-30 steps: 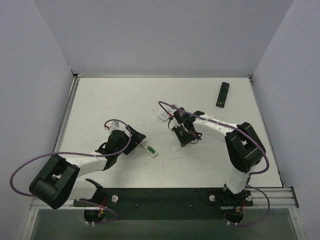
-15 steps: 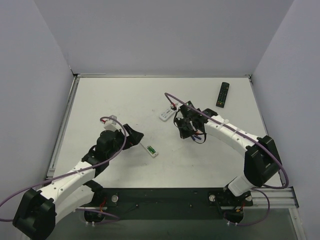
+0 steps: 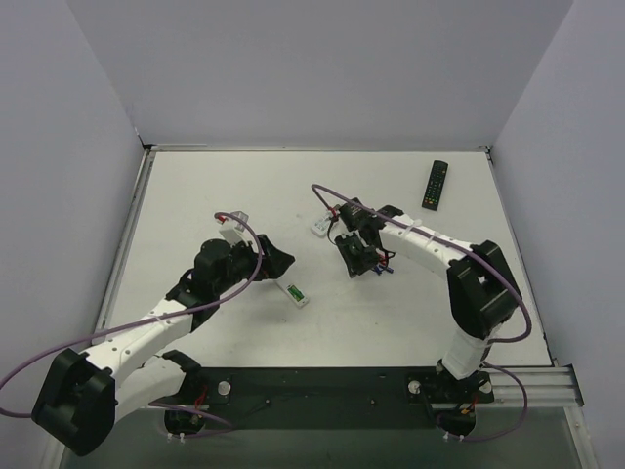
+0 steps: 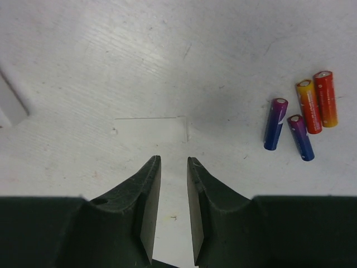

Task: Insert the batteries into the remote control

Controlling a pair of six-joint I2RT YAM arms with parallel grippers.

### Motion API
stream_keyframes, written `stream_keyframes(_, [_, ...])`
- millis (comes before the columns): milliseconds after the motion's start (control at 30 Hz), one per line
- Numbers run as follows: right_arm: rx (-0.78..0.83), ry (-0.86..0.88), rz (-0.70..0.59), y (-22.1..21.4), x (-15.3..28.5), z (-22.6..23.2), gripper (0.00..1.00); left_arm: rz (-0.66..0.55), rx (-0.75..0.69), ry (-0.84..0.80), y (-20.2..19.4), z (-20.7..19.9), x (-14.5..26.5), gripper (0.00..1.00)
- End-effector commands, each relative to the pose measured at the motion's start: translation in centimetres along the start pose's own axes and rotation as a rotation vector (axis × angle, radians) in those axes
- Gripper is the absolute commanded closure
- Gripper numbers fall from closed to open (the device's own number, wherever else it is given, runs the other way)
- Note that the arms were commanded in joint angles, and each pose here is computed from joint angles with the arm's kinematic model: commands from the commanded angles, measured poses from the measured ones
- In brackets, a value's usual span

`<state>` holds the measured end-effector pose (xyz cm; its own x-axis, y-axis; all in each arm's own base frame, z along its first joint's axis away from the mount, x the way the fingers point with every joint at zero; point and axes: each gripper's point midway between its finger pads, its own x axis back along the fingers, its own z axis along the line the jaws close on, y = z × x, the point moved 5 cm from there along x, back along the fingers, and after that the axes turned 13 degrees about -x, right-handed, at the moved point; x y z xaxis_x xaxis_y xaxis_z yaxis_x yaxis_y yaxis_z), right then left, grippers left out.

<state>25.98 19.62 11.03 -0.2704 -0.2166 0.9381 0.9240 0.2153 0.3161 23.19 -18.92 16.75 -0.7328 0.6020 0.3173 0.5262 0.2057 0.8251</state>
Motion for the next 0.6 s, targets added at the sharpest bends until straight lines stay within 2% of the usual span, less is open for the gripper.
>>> stream_keyframes(0, [-0.035, -0.079, 0.089, 0.0, -0.7, -0.5, 0.78, -0.046, -0.057, -0.043, 2.4, -1.5, 0.5, 0.03])
stream_keyframes(567, [-0.035, -0.152, 0.242, -0.6, -3.8, -0.9, 0.83, -0.005, -0.101, -0.05, 2.4, -1.7, 1.0, 0.04])
